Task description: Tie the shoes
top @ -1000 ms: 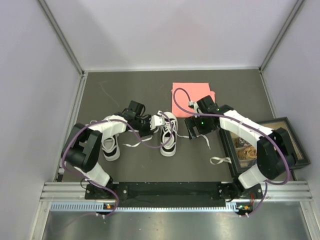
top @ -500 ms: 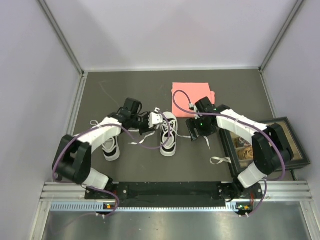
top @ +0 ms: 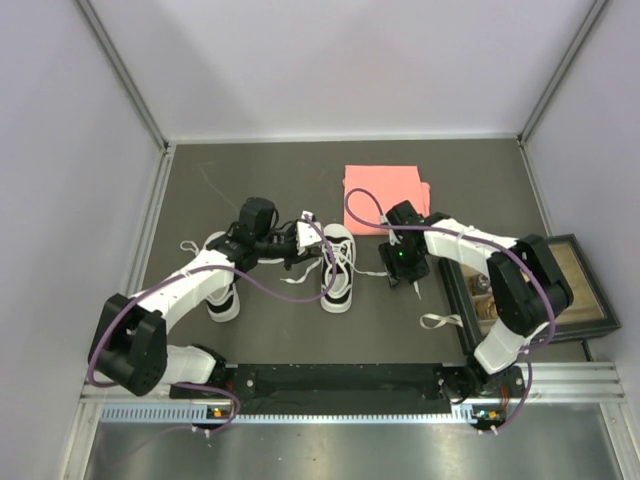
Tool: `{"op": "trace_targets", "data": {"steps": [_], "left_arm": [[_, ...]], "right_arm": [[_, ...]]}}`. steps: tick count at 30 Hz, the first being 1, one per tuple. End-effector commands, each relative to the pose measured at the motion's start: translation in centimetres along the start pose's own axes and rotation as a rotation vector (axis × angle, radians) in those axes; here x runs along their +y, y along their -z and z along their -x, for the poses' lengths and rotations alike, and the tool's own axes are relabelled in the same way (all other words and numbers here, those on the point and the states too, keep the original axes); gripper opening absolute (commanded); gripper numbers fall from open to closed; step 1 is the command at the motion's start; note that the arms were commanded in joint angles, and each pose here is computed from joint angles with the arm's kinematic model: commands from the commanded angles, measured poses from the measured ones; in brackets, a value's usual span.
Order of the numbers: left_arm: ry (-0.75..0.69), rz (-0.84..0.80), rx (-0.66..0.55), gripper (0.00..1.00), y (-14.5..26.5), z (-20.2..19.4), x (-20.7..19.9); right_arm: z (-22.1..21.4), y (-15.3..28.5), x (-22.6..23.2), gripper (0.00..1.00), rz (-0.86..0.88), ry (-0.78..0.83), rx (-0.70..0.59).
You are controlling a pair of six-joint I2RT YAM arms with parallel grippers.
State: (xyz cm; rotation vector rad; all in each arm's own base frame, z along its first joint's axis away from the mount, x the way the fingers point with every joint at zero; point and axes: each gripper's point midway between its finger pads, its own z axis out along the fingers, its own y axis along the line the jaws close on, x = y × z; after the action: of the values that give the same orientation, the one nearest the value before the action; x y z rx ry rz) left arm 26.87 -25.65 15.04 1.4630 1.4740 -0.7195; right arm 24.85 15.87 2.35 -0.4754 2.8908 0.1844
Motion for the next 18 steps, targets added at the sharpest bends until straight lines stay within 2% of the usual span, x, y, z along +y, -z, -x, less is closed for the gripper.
{"op": "trace_targets", "data": {"steps": [1,7,14,18], "left_arm": [[-0.024,0.019,-0.066,0.00,0.0,1.8,0.5],[-0.025,0.011,-0.062,0.00,-0.1,1.6,0.2],[-0.024,0.010,-0.057,0.00,-0.2,1.5,0.3],[-0.028,0.007,-0.058,0.00,-0.3,1.5,0.3]], "right_arm": [[-0.6,-0.5,-0.8,0.53,-0.035,-0.029,0.014],[-0.4,0.0,-1.0,0.52,-0.046,-0.035,-0.001],[2.9,4.0,-1.2,0.55,-0.053,-0.045,-0.133],[2.6,2.8,-2.1,0.56,-0.091,-0.040,-0.088]]}}
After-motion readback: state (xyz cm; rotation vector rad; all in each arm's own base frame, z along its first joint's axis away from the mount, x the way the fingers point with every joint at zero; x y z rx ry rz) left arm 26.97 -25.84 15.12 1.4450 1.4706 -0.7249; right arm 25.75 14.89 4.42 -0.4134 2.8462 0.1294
